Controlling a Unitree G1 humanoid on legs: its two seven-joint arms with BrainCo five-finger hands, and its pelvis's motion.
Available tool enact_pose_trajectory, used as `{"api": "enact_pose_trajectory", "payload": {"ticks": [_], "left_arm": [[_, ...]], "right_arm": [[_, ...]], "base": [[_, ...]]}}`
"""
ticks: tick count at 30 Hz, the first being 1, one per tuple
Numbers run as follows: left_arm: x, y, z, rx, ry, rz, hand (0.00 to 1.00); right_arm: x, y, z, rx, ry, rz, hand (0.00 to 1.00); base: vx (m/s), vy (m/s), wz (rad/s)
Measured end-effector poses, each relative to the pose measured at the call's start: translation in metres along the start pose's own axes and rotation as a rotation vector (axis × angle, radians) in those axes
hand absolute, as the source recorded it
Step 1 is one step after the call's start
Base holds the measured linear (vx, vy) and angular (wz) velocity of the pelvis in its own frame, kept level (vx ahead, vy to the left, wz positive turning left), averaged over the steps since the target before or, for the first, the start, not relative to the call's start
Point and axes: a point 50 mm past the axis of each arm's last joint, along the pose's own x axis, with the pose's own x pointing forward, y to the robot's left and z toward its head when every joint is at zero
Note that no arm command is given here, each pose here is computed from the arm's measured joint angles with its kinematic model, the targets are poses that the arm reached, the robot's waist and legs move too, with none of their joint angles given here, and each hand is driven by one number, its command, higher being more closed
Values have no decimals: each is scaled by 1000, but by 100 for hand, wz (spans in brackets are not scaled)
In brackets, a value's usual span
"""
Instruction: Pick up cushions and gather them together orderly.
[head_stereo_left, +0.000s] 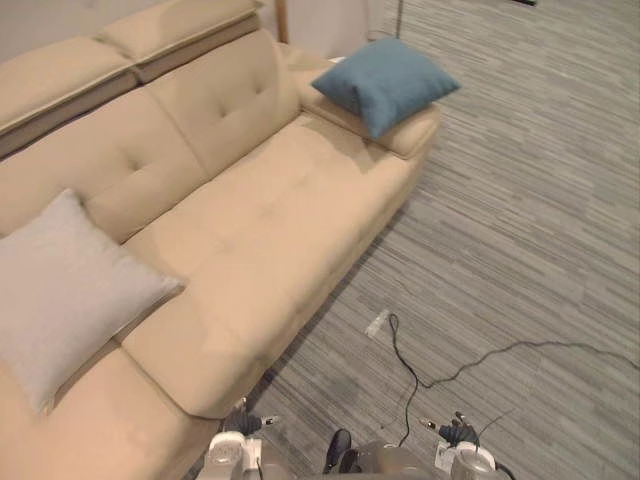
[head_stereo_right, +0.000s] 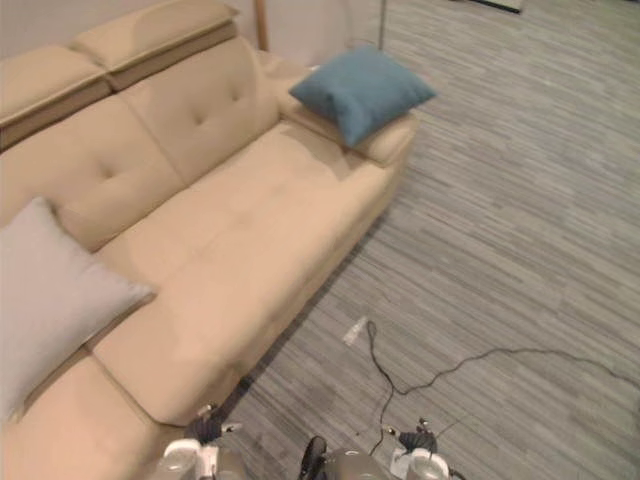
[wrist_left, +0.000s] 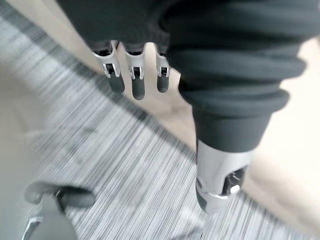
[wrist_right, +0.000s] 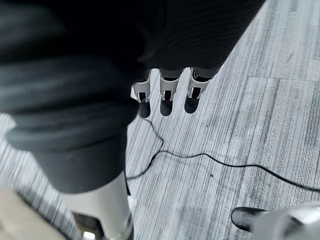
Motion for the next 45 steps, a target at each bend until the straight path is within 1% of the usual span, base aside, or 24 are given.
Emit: {"api": "enact_pose_trajectory", "payload": {"ticks": [4,6,8,11,12,13,14,15,19,23,26,29,31,35,39,41,43,45], "left_arm": [[0,-8,6,-28,-32,-17,0],[0,-10,6,-38,-34,-19,0],[1,-7,10,-44,-42,-13,0],[2,3,17,-103,-71,23,0],[1,3,11,-99,-54,21,0],[-3,5,1,-112,-31,30,0],[-2,13,1,-89,-27,46,0],[-2,16,1,-52,-24,42,0],[-1,13,-4,10,14,18,0],[3,5,10,5,-27,1,0],[2,4,4,20,-9,-6,0],[-2,-12,-3,-12,14,-34,0],[-3,-15,-7,-56,31,-28,0],[-2,-10,2,-47,-11,-23,0],[-1,-19,8,-25,-34,-54,0],[-3,-22,3,-26,-20,-64,0],[-1,-14,6,-11,-34,-51,0],[0,-12,8,-17,-39,-51,0]], "right_arm": [[4,3,18,-30,-51,7,0],[4,2,20,-33,-56,5,0],[4,8,26,-26,-73,19,0],[3,19,31,-32,-87,46,0],[2,12,20,-59,-66,31,0],[1,12,17,-64,-62,38,0],[0,19,13,-56,-50,56,0],[-1,18,9,-56,-36,52,0],[-2,7,-2,-62,-7,27,0],[1,13,13,-58,-44,41,0],[0,11,12,-58,-44,36,0],[0,3,7,-26,-30,11,0],[-2,0,1,-28,-21,7,0],[-2,3,1,-20,-20,8,0],[1,-2,11,9,-44,-20,0],[0,-7,3,2,-20,-31,0],[-2,5,0,6,-7,0,0],[-1,4,5,-6,-21,7,0]], "base": [[247,46,-124],[399,114,-132],[524,136,-73],[543,177,-74],[358,102,-86],[436,112,-87],[423,115,-60],[423,106,-24],[472,115,2],[487,-9,0],[576,-143,12],[562,-182,25],[534,-174,34],[463,-90,12],[418,80,-2],[450,178,-5],[575,165,3],[579,168,0]]}}
